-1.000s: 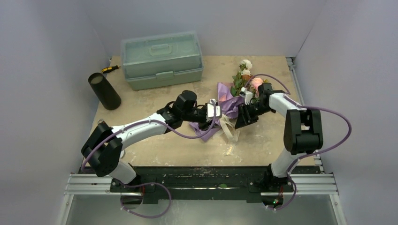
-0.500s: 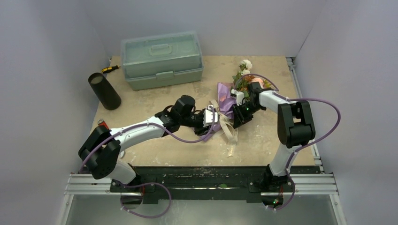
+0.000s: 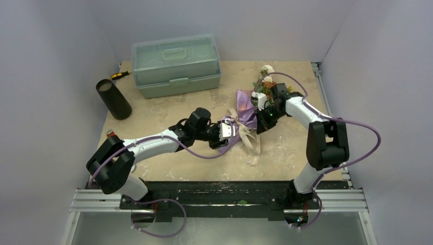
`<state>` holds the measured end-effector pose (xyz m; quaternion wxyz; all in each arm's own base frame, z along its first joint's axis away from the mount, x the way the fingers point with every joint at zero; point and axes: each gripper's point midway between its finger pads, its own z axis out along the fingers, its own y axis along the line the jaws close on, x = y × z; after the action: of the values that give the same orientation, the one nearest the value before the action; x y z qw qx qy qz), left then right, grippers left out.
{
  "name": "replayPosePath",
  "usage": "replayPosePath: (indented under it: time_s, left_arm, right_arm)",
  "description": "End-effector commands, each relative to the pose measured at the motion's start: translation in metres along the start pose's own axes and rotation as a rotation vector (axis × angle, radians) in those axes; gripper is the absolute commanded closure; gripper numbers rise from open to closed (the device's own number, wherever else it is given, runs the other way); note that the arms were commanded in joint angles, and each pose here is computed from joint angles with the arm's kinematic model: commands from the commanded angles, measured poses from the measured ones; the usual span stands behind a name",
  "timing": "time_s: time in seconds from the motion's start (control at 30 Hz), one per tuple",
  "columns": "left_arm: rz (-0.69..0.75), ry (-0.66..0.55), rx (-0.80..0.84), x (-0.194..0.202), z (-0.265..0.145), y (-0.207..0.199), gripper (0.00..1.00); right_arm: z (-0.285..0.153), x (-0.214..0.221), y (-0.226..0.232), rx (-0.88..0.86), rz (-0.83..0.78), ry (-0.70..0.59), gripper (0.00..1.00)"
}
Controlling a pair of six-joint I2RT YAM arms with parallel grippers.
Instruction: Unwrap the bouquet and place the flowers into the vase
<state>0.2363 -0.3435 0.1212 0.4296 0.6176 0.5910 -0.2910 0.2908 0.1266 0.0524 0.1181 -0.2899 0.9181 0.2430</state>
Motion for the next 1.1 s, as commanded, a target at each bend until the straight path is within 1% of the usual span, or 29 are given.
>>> replayPosePath:
  time_s: [0.0,0.13,0.17,0.2,0.27,0.37,0.47,0.57,0.67,0.73,0.83,0.9,1.07]
  left_arm:
    - [0.061,-0.007,-0.074,0.004,0.003,0.018,0.53]
    - [0.067,0.034,-0.073,0.019,0.007,0.019,0.53]
    - [0.08,0.045,-0.057,0.022,0.008,0.017,0.52]
    - [0.107,0.047,-0.029,0.022,0.008,0.013,0.49]
    - [0.148,0.018,0.013,0.016,0.007,0.002,0.49]
    - [0.189,0.006,0.049,0.01,0.008,-0.014,0.51]
    - [0.179,0.014,0.084,0.013,0.013,-0.024,0.58]
    - [0.162,0.021,0.067,0.016,0.019,-0.022,0.62]
    - [0.143,0.044,0.021,0.021,0.025,-0.01,0.63]
    - [0.133,0.057,-0.017,0.025,0.026,-0.001,0.61]
    - [0.122,0.088,-0.026,0.036,0.026,0.001,0.52]
    - [0.093,0.12,-0.014,0.048,0.028,-0.002,0.48]
    - [-0.009,0.182,0.02,0.07,0.029,-0.009,0.47]
  right_arm:
    - [-0.043,-0.034,0.019,0.015,-0.096,-0.124,1.0]
    - [-0.052,-0.036,0.024,0.019,-0.127,-0.134,1.0]
    - [-0.053,-0.035,0.025,0.015,-0.133,-0.133,1.0]
    - [-0.055,-0.036,0.026,0.013,-0.137,-0.134,1.0]
    - [-0.056,-0.036,0.027,0.013,-0.141,-0.135,1.0]
    - [-0.057,-0.037,0.026,0.016,-0.141,-0.139,1.0]
    - [-0.059,-0.041,0.028,0.012,-0.146,-0.156,1.0]
    - [-0.067,-0.048,0.037,-0.006,-0.172,-0.197,1.0]
    - [-0.075,-0.053,0.045,-0.025,-0.19,-0.226,1.0]
    - [-0.079,-0.056,0.049,-0.034,-0.203,-0.239,1.0]
    - [-0.086,-0.06,0.055,-0.048,-0.227,-0.259,1.0]
    - [-0.093,-0.063,0.06,-0.049,-0.247,-0.279,1.0]
    - [-0.109,-0.076,0.065,-0.027,-0.293,-0.338,1.0]
